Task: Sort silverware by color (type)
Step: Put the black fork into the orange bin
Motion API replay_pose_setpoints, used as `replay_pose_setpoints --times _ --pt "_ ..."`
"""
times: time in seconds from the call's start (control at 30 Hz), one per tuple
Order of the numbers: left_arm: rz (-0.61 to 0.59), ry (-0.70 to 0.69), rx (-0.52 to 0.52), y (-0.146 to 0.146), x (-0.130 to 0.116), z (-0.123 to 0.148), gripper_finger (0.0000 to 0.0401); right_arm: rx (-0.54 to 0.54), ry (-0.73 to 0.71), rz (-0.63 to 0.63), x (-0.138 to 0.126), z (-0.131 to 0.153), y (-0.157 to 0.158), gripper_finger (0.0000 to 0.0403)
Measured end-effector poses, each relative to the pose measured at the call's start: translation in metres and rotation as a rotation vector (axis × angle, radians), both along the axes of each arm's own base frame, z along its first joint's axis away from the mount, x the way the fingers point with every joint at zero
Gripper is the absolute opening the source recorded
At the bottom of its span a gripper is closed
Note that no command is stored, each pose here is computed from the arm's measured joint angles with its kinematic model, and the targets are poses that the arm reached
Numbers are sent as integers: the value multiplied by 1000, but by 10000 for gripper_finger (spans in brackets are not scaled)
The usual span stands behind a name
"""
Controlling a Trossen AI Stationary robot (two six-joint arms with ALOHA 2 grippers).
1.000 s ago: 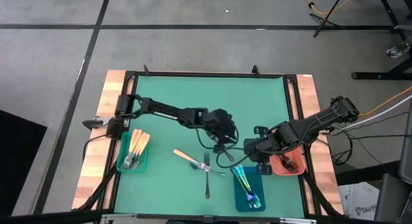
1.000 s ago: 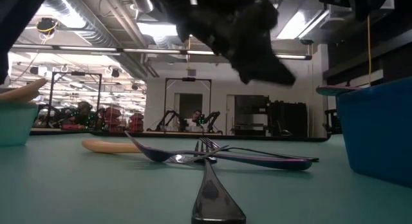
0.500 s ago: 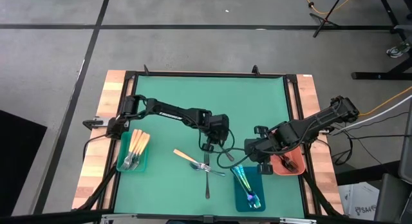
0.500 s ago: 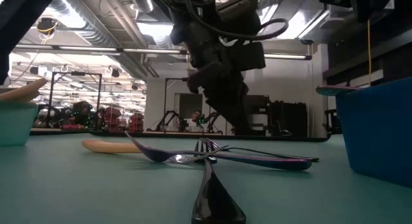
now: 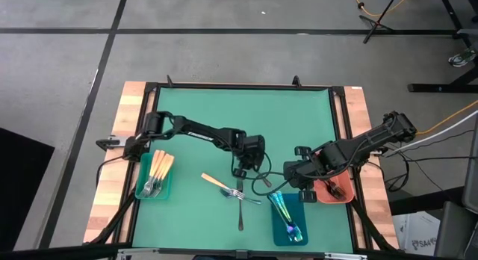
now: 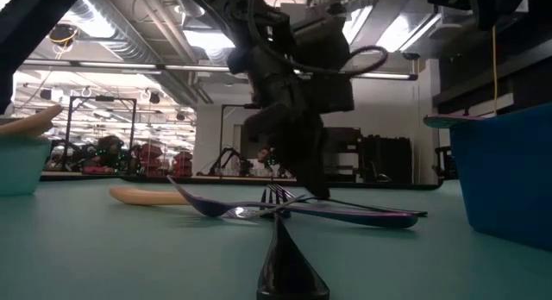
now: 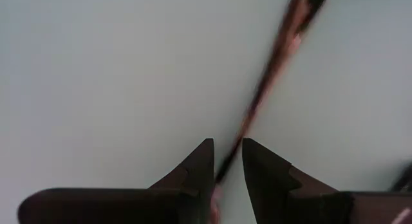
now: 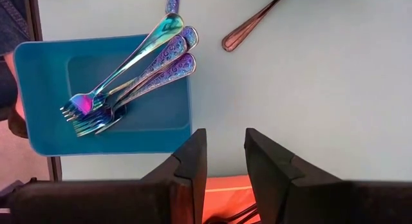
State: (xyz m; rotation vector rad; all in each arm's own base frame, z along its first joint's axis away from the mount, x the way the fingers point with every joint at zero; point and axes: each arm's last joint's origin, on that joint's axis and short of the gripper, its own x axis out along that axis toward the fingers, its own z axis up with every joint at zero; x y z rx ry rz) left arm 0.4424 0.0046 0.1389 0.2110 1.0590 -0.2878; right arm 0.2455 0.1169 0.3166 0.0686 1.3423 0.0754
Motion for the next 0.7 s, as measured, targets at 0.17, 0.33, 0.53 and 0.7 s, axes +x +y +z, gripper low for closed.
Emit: replay_pose_setpoints --times 0.17,0.33,0.53,0.7 --pt "6 28 -5 1 0 -8 76 0 0 0 0 0 0 96" --pt "7 38 -12 2 0 -12 73 0 0 0 0 0 0 96" --pt "10 50 -8 2 0 -14 42 -1 0 2 0 0 0 96" --pt "14 57 -6 2 -1 -15 13 -8 -1 29 0 0 0 96"
